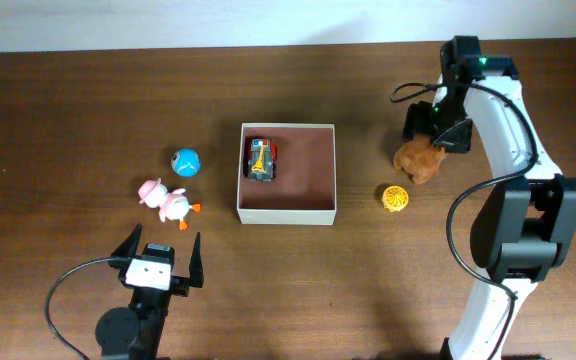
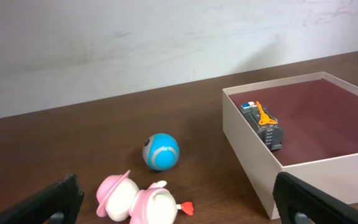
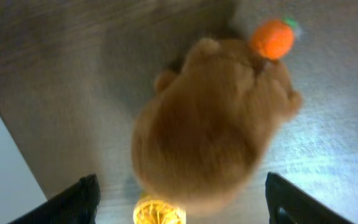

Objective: Pack container
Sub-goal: 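Move the right gripper to the brown plush bear and grasp it, then carry the bear with the right gripper into the box beside the truck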

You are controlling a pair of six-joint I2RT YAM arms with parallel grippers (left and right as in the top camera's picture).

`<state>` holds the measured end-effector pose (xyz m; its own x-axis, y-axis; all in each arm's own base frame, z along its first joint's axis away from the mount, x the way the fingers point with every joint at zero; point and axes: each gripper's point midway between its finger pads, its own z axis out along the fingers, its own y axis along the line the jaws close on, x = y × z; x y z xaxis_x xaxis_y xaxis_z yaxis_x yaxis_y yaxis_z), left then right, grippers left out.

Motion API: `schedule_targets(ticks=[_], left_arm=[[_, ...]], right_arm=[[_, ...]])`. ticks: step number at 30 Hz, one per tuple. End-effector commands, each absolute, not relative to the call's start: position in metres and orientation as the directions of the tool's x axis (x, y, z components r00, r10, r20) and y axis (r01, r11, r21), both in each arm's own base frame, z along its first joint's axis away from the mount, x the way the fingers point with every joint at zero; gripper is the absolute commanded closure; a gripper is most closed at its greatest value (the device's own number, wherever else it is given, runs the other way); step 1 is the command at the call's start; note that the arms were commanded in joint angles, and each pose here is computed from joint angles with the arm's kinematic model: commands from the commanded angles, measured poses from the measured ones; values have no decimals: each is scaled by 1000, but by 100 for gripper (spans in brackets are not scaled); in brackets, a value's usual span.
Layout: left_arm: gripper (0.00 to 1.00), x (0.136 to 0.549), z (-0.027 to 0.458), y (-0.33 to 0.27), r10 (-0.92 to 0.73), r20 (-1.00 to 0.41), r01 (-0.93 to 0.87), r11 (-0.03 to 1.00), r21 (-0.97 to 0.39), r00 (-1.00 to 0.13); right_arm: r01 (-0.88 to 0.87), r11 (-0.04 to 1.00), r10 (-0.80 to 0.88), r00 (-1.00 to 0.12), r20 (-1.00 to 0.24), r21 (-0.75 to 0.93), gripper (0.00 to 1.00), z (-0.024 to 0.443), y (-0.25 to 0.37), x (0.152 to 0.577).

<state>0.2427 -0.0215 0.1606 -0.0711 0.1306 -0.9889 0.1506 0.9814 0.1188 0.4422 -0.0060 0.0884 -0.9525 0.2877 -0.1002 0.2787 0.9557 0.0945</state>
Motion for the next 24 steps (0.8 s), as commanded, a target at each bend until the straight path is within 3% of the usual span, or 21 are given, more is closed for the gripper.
schedule_targets(ticks=[1, 4, 6, 7, 9, 10, 17, 24], left_arm=[[0, 242, 160, -22, 142, -988, 155, 979, 131, -65], [0, 242, 161, -22, 142, -988, 155, 979, 131, -65], [0, 242, 161, -22, 142, -988, 155, 979, 131, -65], [0, 242, 161, -22, 142, -988, 155, 979, 131, -65], [0, 242, 161, -22, 142, -988, 155, 979, 131, -65], [0, 242, 161, -22, 142, -988, 155, 979, 131, -65], [0, 242, 161, -22, 142, -988, 155, 979, 131, -65], [0, 242, 161, -22, 142, -988, 155, 979, 131, -65]], right_arm=[[269, 958, 280, -955, -103, 102, 21, 69, -5, 444], [270, 958, 280, -955, -96, 100, 21, 52, -5, 442], [271, 957, 280, -956, -89, 98, 27, 43, -5, 440], [271, 958, 279, -956, -86, 98, 35, 40, -5, 439], [271, 958, 280, -957, -83, 97, 64, 38, -5, 437], [272, 958, 280, -957, -82, 97, 71, 38, -5, 437], [272, 957, 279, -958, -69, 96, 73, 51, -5, 436], [203, 963, 222, -971, -94, 180, 73, 116, 10, 444]])
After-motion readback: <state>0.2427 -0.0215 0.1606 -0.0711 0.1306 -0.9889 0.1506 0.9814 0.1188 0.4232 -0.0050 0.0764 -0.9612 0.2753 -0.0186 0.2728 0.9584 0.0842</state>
